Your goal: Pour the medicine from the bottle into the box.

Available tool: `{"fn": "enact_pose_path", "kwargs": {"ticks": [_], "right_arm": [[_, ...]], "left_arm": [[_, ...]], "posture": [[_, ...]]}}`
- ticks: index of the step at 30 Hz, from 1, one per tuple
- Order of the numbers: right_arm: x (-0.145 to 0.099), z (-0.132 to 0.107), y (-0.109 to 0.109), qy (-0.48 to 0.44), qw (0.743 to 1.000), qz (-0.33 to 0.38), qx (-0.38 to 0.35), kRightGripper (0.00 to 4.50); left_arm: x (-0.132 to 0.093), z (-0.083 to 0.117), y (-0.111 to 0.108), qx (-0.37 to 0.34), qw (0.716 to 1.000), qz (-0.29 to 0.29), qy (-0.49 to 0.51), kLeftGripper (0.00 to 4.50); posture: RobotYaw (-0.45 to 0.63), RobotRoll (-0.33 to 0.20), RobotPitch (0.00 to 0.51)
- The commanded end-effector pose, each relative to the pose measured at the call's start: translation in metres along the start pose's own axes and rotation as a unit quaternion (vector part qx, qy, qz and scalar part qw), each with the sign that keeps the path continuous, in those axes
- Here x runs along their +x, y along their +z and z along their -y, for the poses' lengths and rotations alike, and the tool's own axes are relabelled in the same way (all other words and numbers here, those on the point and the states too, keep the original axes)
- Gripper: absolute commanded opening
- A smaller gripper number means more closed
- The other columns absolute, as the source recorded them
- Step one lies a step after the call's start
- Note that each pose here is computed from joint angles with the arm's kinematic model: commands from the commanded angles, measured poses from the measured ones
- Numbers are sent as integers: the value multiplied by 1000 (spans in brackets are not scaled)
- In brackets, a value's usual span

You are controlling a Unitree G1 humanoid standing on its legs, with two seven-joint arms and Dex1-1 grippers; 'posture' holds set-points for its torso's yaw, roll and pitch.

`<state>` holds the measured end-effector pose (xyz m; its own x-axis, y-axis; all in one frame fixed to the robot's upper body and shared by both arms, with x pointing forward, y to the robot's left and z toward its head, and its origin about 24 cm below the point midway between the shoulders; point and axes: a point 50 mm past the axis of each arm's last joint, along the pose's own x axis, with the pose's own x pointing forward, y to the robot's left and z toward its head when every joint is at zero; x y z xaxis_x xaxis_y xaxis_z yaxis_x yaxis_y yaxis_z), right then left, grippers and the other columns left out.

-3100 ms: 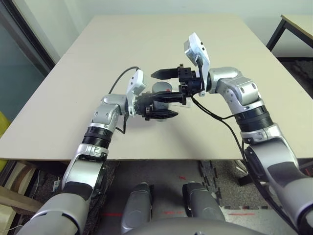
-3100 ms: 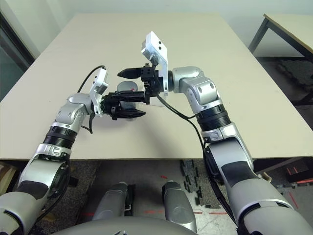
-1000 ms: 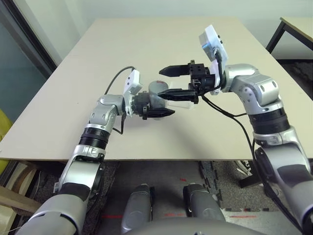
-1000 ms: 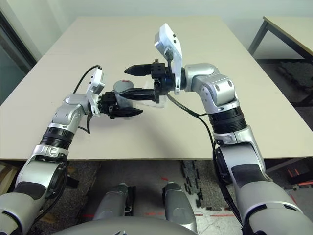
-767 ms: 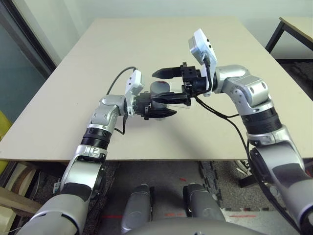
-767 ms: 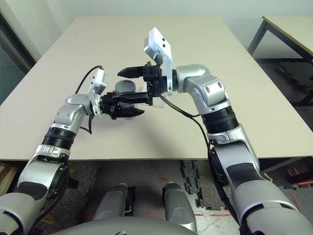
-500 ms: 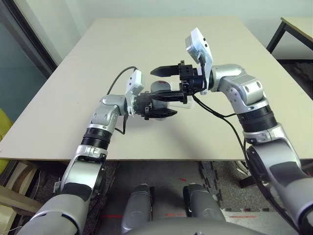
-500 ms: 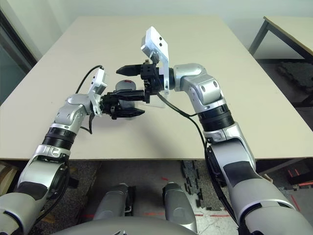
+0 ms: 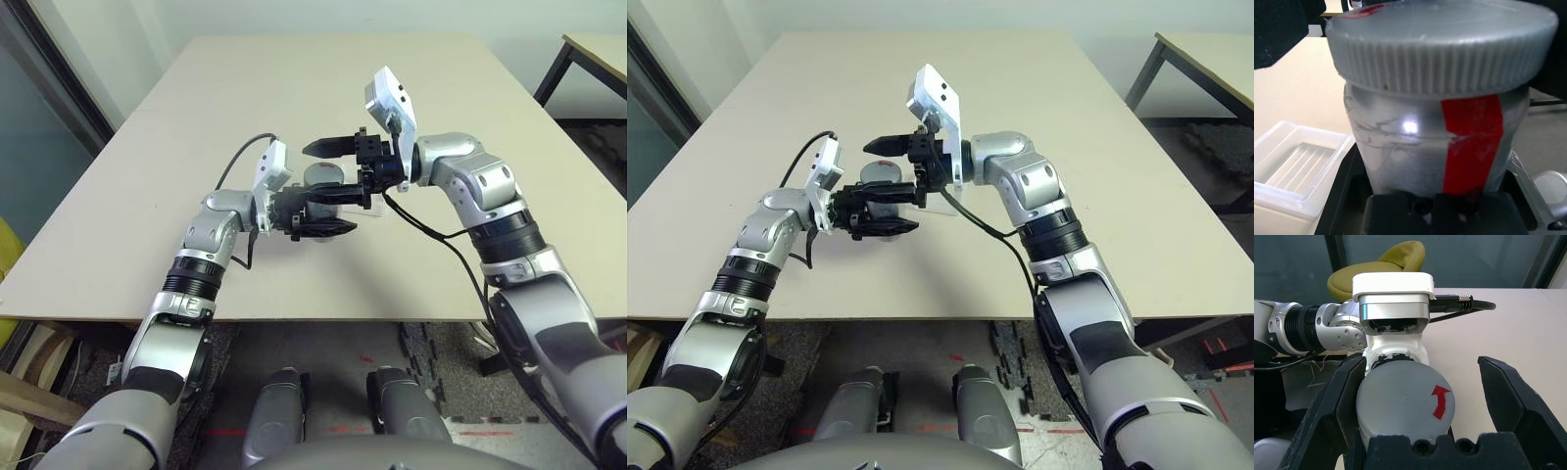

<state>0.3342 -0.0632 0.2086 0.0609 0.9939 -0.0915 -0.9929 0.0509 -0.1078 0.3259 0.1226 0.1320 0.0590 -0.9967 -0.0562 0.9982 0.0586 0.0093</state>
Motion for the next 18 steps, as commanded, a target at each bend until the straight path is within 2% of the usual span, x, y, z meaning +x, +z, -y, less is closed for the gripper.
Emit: {"fn": "enact_pose_path", "kwargs": {"ticks": [1,11,18], "right_arm": [[-11,5,4,-17,1000,0,-3,4500],[-42,4,2,-52,999,-3,6,4500],[-81,5,-4,-111,993,-18,23,4500]], "left_arm": [[-2,0,1,2,1000,1,-5,2748],[-5,-3,2,5,1000,-4,-3,2748],[-7,-4,2,5,1000,-6,-3,2748]], "posture": [[-99,0,45],[-120,0,41],[-125,0,43]]}}
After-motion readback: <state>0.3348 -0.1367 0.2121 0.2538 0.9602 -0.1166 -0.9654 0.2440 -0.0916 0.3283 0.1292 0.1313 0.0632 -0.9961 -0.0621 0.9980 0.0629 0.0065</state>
